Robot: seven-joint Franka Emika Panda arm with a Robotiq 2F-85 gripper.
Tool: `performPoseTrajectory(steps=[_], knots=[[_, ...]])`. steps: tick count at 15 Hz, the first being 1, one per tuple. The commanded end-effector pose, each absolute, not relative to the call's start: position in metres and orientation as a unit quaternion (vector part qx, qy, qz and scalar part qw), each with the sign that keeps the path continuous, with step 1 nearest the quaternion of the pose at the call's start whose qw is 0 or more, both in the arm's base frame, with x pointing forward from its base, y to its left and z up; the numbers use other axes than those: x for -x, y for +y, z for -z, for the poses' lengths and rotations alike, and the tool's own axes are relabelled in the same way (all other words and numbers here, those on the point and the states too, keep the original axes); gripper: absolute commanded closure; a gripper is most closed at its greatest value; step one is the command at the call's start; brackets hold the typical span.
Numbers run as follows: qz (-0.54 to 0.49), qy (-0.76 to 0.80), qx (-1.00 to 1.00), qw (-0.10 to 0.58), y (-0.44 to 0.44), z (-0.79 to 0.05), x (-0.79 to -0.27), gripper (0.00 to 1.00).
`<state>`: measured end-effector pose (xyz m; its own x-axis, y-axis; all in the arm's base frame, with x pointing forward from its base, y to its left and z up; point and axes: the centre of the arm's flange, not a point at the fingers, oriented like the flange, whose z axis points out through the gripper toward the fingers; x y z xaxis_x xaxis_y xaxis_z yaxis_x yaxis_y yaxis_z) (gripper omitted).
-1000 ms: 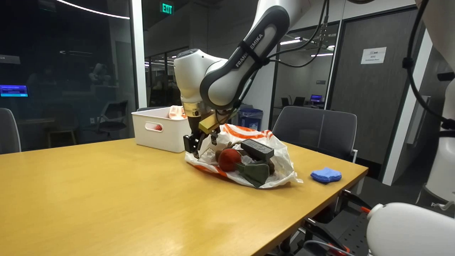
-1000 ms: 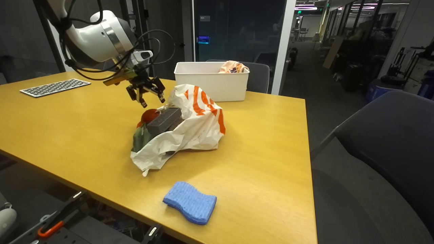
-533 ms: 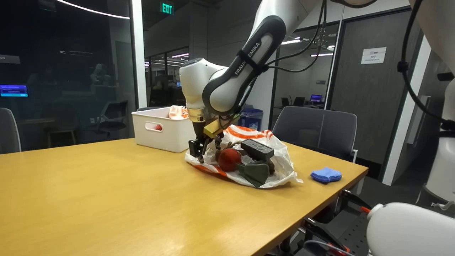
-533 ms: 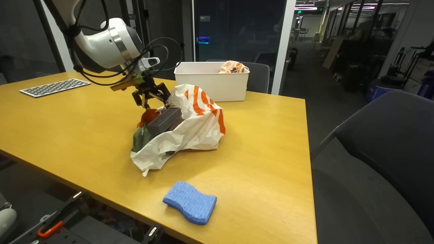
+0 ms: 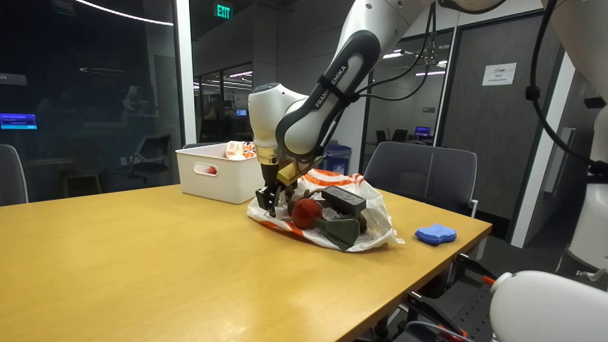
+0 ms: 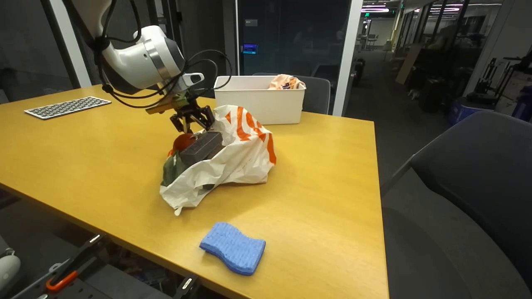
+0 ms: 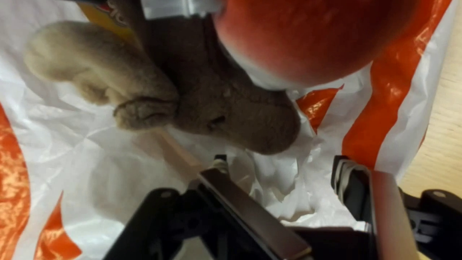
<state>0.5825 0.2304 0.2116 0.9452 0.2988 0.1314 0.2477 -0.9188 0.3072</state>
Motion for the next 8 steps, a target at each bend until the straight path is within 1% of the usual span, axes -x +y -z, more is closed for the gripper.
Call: performPoseTrajectory(steps=[1, 6, 8], knots=[[-0.102, 0.156, -0.972, 0.140, 0.226, -0.209, -0.587, 0.56], [-0.091, 0.159, -0.972, 0.147, 0.231, -0.212, -0.582, 0.95], [-0.055, 0.175, -0.975, 0.125, 0.239, -0.218, -0.576, 0.98]])
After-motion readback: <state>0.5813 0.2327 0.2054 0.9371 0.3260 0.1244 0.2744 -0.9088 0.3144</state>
